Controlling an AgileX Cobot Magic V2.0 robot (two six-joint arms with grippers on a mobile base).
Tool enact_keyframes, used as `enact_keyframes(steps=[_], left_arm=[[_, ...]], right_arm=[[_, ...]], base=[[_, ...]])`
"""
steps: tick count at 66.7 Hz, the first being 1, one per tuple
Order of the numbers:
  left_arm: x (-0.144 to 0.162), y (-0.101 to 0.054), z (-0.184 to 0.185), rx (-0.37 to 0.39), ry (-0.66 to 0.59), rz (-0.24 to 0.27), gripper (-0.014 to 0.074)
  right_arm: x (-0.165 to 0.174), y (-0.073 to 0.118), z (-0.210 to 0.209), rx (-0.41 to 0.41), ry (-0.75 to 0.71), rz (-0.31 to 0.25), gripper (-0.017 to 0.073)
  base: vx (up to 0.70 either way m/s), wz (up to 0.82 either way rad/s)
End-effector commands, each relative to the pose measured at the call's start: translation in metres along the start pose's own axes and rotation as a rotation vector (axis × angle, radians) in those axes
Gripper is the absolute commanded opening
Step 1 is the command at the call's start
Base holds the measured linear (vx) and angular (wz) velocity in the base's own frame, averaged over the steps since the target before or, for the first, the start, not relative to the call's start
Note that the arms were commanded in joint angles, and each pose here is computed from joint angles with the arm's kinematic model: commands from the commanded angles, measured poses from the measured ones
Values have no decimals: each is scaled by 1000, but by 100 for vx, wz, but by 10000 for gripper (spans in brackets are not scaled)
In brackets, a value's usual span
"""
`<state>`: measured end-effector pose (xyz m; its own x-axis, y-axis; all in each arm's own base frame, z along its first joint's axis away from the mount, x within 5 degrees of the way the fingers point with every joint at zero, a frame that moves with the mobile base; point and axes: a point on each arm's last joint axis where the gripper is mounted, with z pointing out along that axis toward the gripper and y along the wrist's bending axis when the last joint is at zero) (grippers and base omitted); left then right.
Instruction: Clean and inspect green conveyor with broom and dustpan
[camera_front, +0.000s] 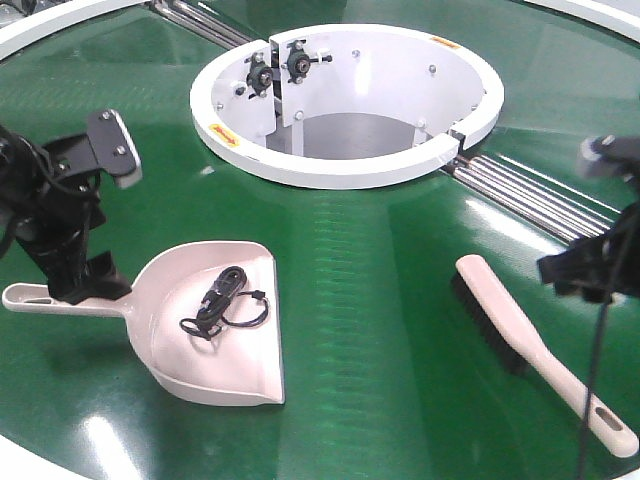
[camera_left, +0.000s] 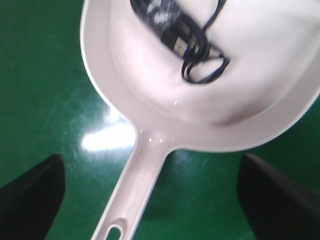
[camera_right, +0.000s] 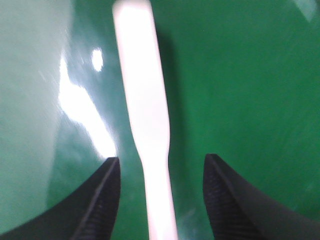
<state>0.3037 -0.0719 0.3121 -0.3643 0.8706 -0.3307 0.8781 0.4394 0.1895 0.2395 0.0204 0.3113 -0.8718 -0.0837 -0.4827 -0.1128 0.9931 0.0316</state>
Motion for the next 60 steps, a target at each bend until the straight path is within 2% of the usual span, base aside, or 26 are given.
enact_keyframes(steps=[1, 3, 14, 18, 22, 28, 35, 41, 46, 52, 56, 60], left_arm=[[-15, -11, -42, -69, -204, -51, 575], [-17, -13, -48, -71, -234, -70, 561], [-28, -26, -94, -142, -510, -257, 491], [-28, -32, -111, -164, -583, -297, 474], [-25, -39, -125, -189, -617, -311, 466], [-17, -55, -144, -225, -660, -294, 465], [-1, -78, -159, -281, -716, -288, 465], [19, -101, -169, -376, -801, -297, 465], [41, -120, -165, -469, -869, -320, 465], [65, -139, -154, -577, -943, -353, 465], [79, -149, -141, -618, -963, -373, 465], [90, -154, -120, -625, -945, -396, 465]], right_arm=[[-4, 2, -47, 9, -252, -8, 368], [-2, 3, -57, 11, -298, -12, 368], [19, 6, -110, 19, -507, -31, 368], [29, 7, -129, 24, -584, -36, 368], [41, 8, -147, 25, -658, -39, 368], [59, 10, -168, 24, -741, -49, 368], [82, 15, -189, 6, -816, -122, 368], [102, 14, -203, 10, -861, -187, 368], [117, 10, -206, -5, -927, -163, 368], [131, 8, -188, -7, -988, -133, 368], [140, 6, -170, 19, -1018, -148, 368], [147, 7, -148, 5, -1045, -141, 368]], base=[[0, 0], [0, 0], [0, 0], [0, 0], [0, 0], [0, 0], [0, 0], [0, 0], [0, 0], [0, 0], [0, 0], [0, 0]])
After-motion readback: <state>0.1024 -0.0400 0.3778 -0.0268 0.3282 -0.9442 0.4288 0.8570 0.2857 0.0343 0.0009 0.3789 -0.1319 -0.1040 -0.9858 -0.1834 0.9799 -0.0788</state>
